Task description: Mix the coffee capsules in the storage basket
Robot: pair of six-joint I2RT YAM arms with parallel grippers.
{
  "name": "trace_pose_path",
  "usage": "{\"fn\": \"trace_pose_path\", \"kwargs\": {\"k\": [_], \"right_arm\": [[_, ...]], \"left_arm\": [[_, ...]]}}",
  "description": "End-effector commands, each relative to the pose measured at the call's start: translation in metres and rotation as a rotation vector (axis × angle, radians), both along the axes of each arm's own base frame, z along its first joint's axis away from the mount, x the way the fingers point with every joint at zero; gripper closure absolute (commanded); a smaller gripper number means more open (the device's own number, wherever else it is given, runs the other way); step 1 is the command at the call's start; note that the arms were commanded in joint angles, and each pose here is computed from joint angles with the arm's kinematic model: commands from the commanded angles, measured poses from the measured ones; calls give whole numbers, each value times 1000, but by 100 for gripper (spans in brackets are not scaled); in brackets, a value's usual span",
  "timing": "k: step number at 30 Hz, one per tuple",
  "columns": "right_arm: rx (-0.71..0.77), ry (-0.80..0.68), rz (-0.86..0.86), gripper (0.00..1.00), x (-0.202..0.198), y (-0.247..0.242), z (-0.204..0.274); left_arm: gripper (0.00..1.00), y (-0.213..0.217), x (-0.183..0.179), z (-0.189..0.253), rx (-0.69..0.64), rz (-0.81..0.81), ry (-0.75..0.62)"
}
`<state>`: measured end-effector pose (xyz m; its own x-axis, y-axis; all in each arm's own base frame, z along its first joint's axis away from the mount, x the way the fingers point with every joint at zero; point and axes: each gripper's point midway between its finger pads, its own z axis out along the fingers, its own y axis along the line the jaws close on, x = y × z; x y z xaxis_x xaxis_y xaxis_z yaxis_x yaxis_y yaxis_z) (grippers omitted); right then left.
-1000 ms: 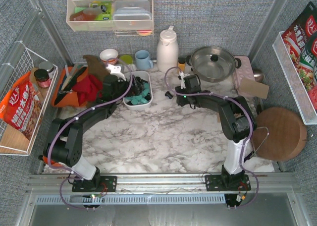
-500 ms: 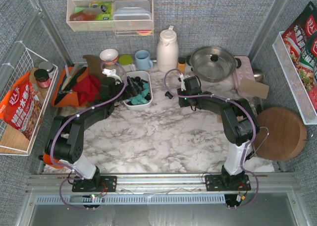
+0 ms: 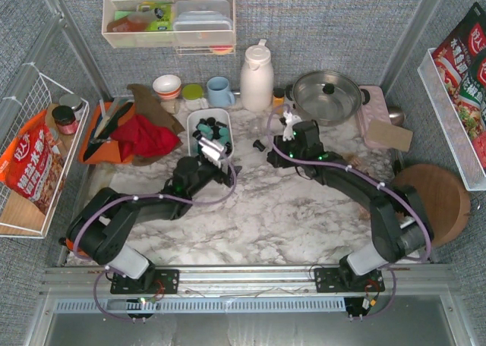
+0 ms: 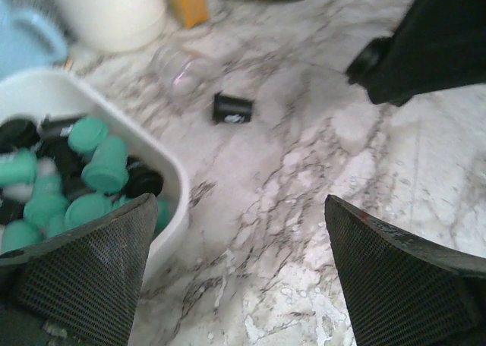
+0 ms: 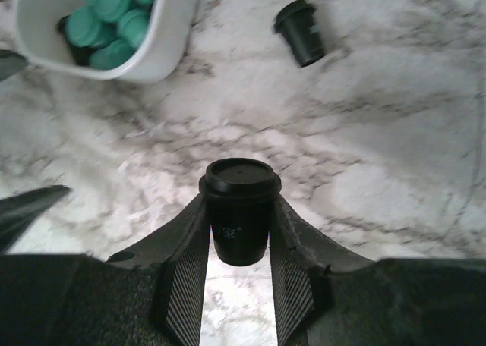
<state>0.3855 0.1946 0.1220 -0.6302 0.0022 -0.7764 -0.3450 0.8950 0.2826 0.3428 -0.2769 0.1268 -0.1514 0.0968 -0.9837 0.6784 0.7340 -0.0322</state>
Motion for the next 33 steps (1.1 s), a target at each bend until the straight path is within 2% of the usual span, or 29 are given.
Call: {"fn": "trace_pose_path", "kwargs": {"k": [1,4,10,23,27,33], "right_arm": [[132,-11,74,79,-26,26,24],[209,-42,141,79,-44,42,39],[363,-90,247,79,-73,66,67],[377,-87,305,78,-89,79,77],[374,-70,304,77,-89,80,74],[368,-57,296,74,-88,80,70]], "left_arm": [[1,-24,-30,66,-90,-212,-468],[1,-31,-57,73,-147,-313,-598],[1,-57,-70,65,-101,-402,-654],[1,-77,-84,66,-57,-447,-746],[9,-79,-87,67,-36,-439,-779],[34,-78,-86,67,-8,-420,-807]]}}
